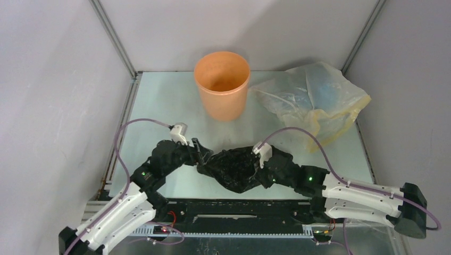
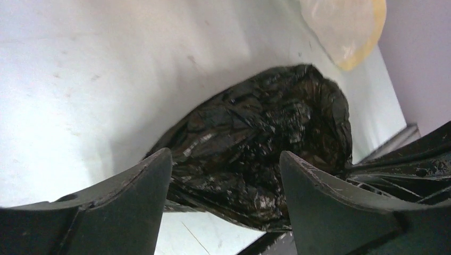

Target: Put the trash bags into the trash bin

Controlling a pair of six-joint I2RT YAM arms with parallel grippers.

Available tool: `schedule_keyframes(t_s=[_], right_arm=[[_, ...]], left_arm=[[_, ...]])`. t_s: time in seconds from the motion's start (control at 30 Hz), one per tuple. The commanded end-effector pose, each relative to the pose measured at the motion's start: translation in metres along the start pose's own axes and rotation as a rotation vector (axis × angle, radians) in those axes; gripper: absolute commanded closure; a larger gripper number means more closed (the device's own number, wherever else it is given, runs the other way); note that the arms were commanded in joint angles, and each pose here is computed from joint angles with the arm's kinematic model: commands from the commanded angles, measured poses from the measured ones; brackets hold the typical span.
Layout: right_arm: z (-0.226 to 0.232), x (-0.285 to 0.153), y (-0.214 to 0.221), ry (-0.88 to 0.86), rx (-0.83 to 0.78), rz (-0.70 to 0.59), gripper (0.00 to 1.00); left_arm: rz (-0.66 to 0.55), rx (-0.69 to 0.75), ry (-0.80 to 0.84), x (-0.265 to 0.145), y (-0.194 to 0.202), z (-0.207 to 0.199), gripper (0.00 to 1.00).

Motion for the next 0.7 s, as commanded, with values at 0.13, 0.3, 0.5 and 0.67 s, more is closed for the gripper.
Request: schedule_keyframes(t_s=[0.13,0.3,0.5,0.67], right_arm=[[0.012,-0.002,0.011,0.041,-0.037,-0.010,0.92],[0.009,-0.003,0.013,0.040,-0.026,-0.041,0.91],[0.009,-0.003,0.015,0.016,-0.025,-0.068,0.91],[0.007,-0.002,0.018,0.023,-0.030,-0.067,0.91]], left_arm=[[0.111,0.171,0.079,0.013,0.006,-0.045,0.17],[0.144,0.104,0.031,0.022,0.014,-0.066,0.15],[0.151,0.090,-0.103,0.043,0.012,-0.078,0.19],[0.175,0.176,-0.240,0.059,0.007,-0.089,0.23]])
Point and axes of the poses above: each gripper's point midway between its finger pads, its own x axis out along the fingers, its own z axis along the line the jaws close on, y = z × x, the point moved 5 cm from there along -x, back along the fingers, and after that the axes turned 6 degrees about x, right-handed, at the moved point
